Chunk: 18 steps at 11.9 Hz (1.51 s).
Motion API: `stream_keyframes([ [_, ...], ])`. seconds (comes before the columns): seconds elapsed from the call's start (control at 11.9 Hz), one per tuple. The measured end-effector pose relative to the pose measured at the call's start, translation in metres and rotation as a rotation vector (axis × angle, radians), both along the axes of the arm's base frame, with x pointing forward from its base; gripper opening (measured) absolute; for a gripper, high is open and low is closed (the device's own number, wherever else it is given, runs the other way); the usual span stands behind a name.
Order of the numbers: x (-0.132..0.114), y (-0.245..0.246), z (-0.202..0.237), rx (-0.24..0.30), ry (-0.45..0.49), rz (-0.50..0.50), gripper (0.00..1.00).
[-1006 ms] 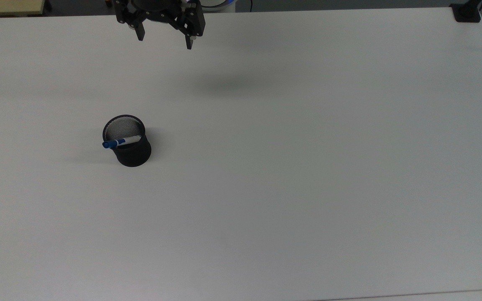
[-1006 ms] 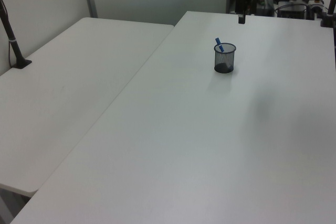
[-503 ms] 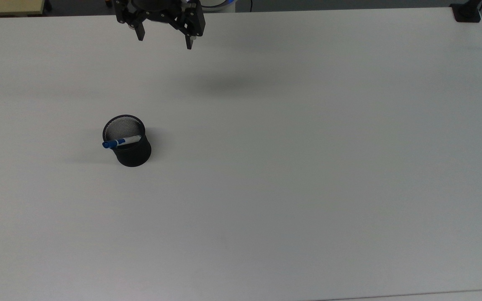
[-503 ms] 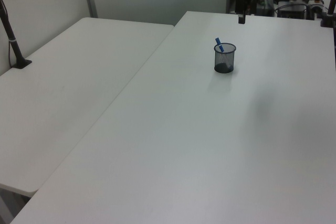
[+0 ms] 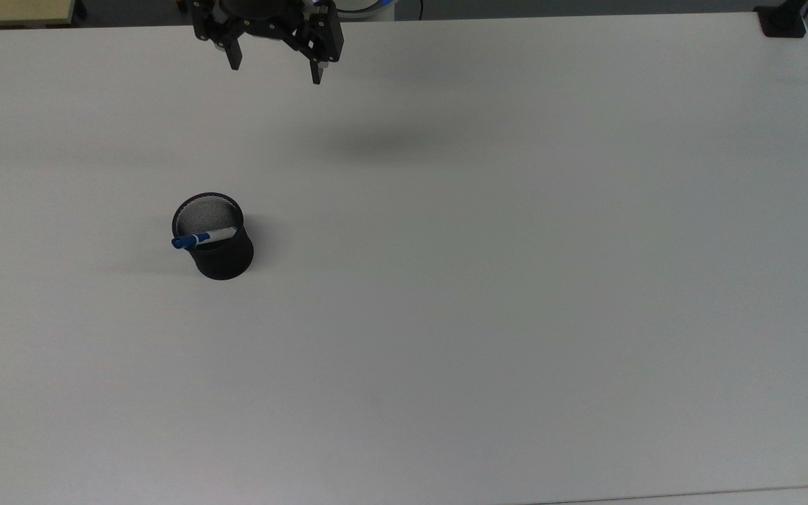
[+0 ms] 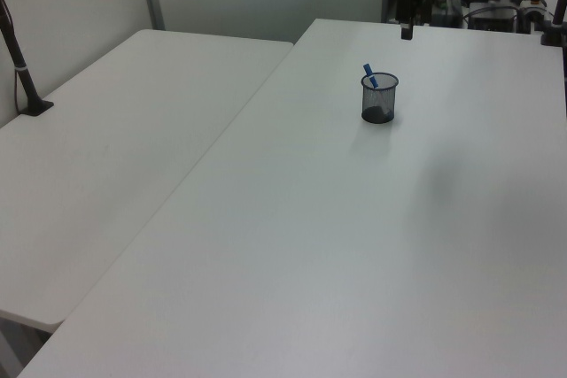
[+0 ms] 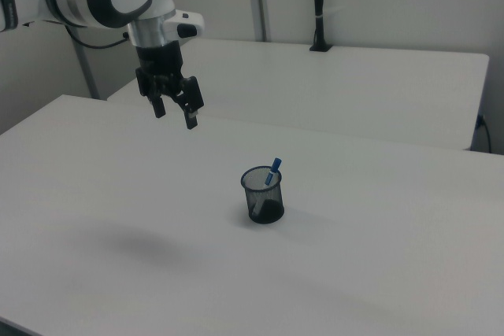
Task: Remove the marker
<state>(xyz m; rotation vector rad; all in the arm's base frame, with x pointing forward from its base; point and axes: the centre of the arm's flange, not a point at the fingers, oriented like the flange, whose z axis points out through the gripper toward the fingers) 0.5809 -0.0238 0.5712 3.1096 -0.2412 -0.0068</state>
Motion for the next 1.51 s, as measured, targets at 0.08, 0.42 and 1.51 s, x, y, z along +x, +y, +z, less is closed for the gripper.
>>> stream_keyframes([
  [0.08, 0.003, 0.000, 0.001, -0.001, -0.022, 0.001, 1.00],
  [0.42, 0.027, -0.020, -0.002, -0.016, -0.170, -0.028, 1.00],
  [1.51, 0.087, -0.138, -0.131, -0.111, -0.277, -0.056, 0.72],
])
